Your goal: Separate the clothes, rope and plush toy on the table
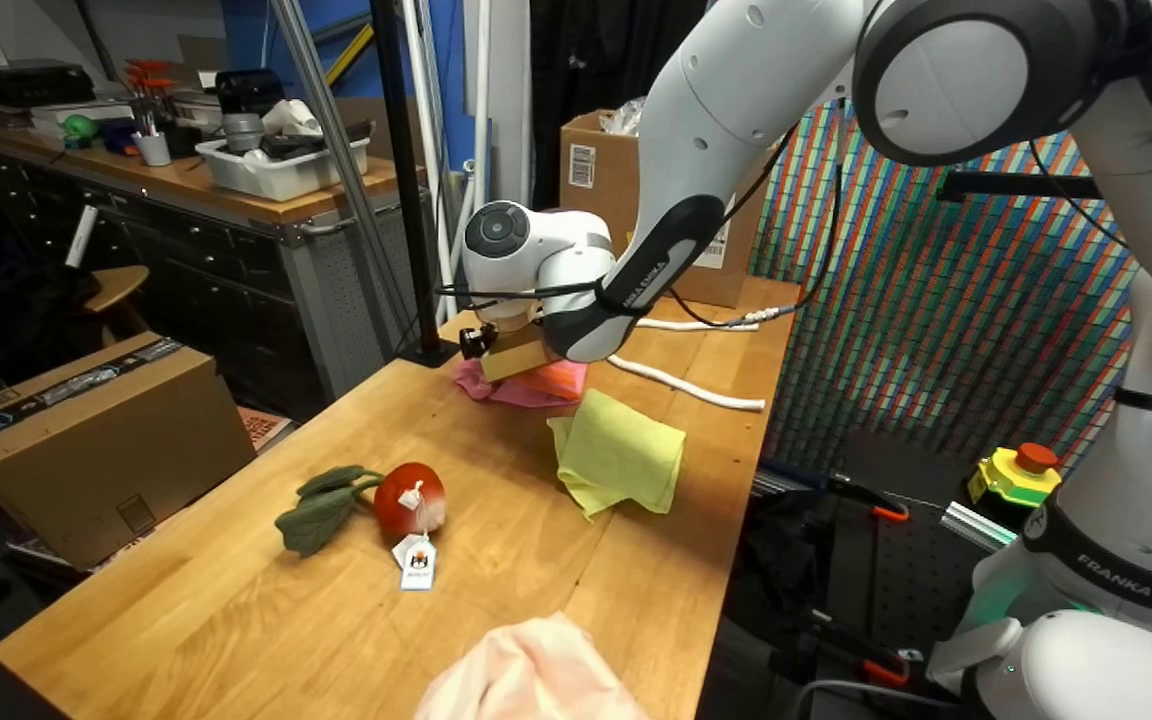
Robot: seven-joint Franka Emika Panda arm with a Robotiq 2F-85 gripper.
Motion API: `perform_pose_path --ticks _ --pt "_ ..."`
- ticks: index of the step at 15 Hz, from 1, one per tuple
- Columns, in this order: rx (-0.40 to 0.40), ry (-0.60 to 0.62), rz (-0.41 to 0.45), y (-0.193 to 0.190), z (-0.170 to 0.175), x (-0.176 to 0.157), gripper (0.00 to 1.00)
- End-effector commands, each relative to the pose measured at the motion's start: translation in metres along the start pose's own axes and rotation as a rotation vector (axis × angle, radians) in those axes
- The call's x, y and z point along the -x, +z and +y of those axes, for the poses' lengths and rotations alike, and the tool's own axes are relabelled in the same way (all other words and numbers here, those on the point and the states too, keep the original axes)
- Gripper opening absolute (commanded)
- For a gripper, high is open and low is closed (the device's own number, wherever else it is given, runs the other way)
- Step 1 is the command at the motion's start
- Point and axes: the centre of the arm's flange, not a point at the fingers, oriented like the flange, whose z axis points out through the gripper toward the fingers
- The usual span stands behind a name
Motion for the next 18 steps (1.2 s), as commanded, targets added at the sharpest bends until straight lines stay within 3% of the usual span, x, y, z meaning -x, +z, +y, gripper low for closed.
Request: perform_pose_path --ticks 1,7,12,18 --pt "0.021 0.051 0.033 -0.012 -0.013 -0.004 1.00" --pt "0.016 0.086 0.069 -0.063 -0.017 0.013 1.00" --pt "0.063 0.108 0.123 -0.109 -0.008 0.030 1.00" --pt "0.102 0.095 0.044 -0.160 0.008 0.071 1.00"
